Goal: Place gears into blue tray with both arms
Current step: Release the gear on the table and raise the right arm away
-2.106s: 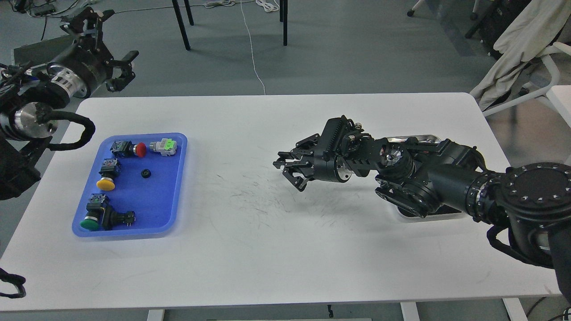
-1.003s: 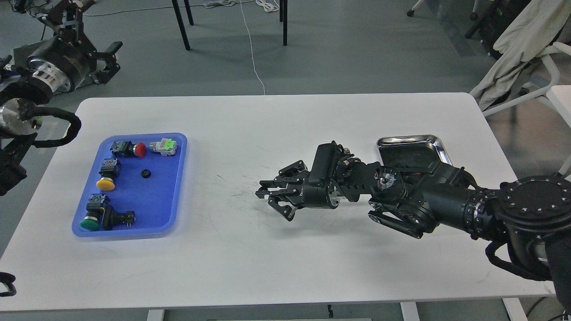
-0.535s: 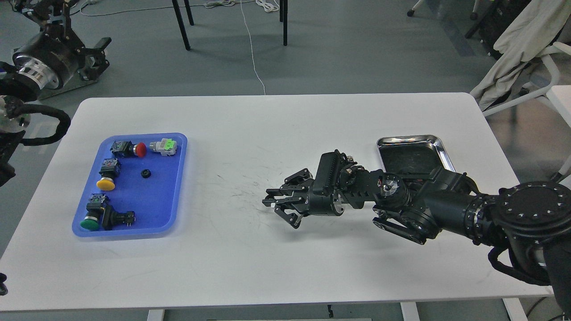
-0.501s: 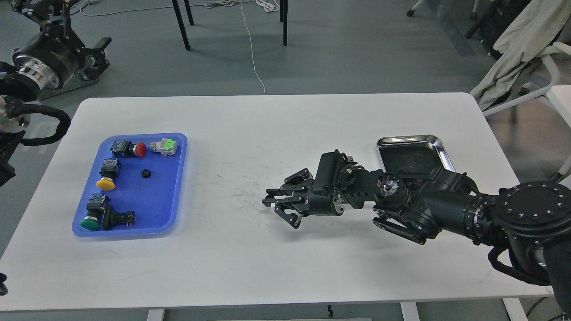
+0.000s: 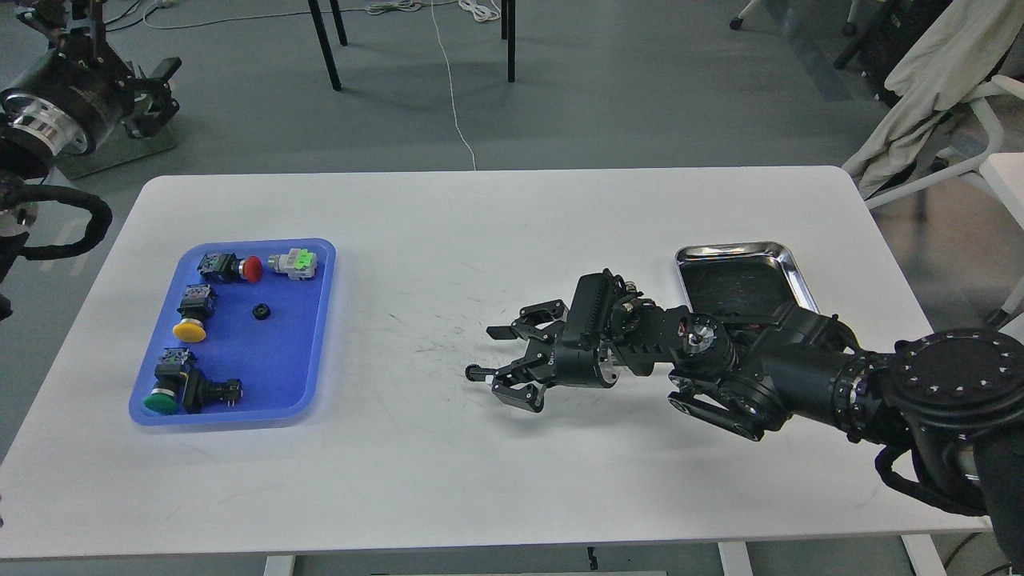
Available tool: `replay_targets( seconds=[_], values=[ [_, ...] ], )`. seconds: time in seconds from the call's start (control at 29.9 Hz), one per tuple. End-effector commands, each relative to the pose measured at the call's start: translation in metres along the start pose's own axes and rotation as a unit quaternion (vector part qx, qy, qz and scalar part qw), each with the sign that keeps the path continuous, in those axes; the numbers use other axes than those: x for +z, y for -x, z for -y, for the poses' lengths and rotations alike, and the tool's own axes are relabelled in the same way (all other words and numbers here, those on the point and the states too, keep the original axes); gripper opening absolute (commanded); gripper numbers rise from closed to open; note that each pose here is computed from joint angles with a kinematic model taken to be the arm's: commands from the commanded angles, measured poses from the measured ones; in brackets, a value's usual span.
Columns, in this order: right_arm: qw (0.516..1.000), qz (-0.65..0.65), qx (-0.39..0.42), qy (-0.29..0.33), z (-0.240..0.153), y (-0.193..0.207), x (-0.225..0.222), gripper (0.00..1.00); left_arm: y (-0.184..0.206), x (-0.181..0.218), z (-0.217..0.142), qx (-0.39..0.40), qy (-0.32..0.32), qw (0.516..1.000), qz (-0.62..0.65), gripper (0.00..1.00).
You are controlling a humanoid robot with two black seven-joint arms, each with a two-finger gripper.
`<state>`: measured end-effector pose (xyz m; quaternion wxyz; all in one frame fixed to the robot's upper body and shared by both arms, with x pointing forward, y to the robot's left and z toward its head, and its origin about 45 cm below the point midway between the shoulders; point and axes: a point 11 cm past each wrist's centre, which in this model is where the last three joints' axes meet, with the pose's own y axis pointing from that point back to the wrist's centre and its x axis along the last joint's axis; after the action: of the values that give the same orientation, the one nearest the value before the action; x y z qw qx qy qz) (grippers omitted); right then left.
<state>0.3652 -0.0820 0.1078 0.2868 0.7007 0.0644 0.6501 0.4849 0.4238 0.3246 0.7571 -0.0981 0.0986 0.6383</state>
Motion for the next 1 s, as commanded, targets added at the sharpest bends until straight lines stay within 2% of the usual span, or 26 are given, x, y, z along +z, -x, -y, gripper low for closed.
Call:
replay_targets(
  seconds=[0.0,0.1,0.2,0.27,0.37,0.5,0.7,0.97],
  values=[
    [0.999,0.017,0.025,0.019,0.0,-0.014,0.009,0.71,-0.003,0.001,-0.002,0.003,-0.001,1.0,0.004,0.91],
    [0.995,0.058,0.067,0.054,-0.003,-0.035,0.027,0.78,-0.005,0.001,-0.003,0.004,-0.003,1.0,0.008,0.91],
    [0.986,0.086,0.113,0.087,-0.009,-0.069,0.051,0.79,-0.006,0.002,-0.004,0.003,-0.004,1.0,0.01,0.91],
    [0.977,0.109,0.147,0.108,-0.016,-0.094,0.067,0.83,-0.003,0.0,-0.003,-0.002,-0.008,1.0,0.014,0.91],
    [0.962,0.147,0.189,0.127,-0.023,-0.124,0.082,0.83,0.006,-0.003,-0.003,-0.016,-0.012,1.0,0.015,0.91],
    [0.945,0.192,0.225,0.138,-0.028,-0.143,0.091,0.84,0.019,-0.01,-0.002,-0.038,-0.027,0.998,0.034,0.91],
    [0.905,0.252,0.264,0.22,-0.095,-0.128,0.144,0.86,0.043,-0.02,-0.005,-0.087,-0.057,0.991,0.085,0.91],
    [0.808,0.36,0.35,0.308,-0.194,-0.114,0.2,0.92,0.081,-0.045,-0.011,-0.161,-0.093,0.972,0.145,0.91]
  ],
)
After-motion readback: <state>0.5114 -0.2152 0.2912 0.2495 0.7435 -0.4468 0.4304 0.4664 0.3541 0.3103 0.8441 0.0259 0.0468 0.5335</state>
